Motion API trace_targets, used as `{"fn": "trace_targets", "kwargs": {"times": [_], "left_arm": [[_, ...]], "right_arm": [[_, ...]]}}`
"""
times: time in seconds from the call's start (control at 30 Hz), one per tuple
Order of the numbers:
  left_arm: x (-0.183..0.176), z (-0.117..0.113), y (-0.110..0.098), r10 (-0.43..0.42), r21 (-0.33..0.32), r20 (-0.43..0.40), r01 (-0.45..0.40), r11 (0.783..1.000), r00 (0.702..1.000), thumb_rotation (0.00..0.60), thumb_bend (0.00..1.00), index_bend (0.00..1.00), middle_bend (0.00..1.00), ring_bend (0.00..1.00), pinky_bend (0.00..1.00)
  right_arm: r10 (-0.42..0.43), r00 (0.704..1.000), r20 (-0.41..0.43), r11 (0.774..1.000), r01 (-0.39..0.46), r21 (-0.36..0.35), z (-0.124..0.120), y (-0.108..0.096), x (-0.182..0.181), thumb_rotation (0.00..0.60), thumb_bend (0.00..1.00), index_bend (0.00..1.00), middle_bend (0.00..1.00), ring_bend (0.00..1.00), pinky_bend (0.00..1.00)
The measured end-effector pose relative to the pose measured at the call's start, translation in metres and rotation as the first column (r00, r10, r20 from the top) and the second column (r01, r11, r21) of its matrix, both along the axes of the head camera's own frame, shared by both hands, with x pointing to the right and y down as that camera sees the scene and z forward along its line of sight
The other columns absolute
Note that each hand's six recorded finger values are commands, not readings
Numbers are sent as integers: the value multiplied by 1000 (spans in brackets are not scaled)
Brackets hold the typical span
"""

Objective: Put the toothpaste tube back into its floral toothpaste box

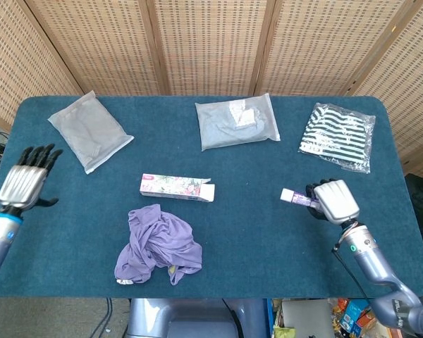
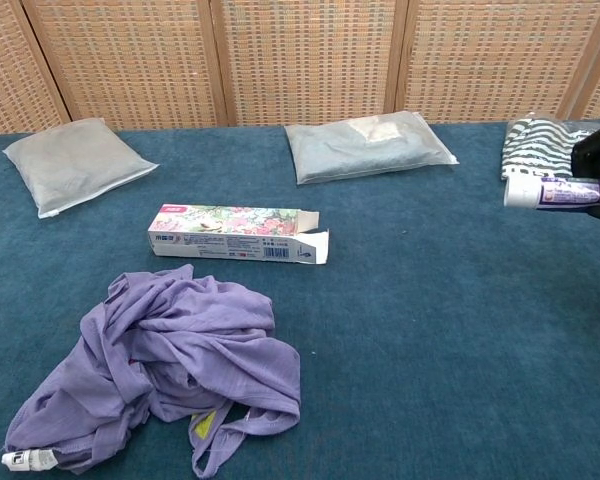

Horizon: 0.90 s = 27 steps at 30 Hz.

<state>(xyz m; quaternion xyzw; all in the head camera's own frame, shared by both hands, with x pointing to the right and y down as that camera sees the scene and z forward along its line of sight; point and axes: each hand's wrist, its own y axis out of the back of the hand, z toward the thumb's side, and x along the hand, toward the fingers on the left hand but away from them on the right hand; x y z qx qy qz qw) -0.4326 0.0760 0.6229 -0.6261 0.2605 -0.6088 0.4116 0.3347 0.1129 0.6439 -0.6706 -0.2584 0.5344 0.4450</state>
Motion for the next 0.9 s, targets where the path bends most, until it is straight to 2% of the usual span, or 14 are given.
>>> {"fn": "trace_targets", "kwargs": {"times": [0.23,0.33,0.57,0.9], "left_arm": [[65,49,-29,99,-97,-90,-107,989,991,600,63,0,0,0,0],[97,65,-29,132,-137,-134,-151,979,982,600,63,0,0,0,0],[153,94,-28,184,-160,-180,-213,964,966,600,62,0,0,0,4],[220,127,-26,203,-188,-245,-252,949,948,600,62,0,0,2,154]], "right_arm": [[-23,999,-36,1000,24,18,-12,-1,-3,600,598,637,657,513,506],[-28,998,-53,999,30,20,-13,-2,-3,600,598,638,656,513,506],[-32,997,-73,999,33,18,-15,-4,-6,600,597,637,656,513,507],[-32,996,-81,999,33,16,-16,-9,-6,600,598,637,655,513,506]]}}
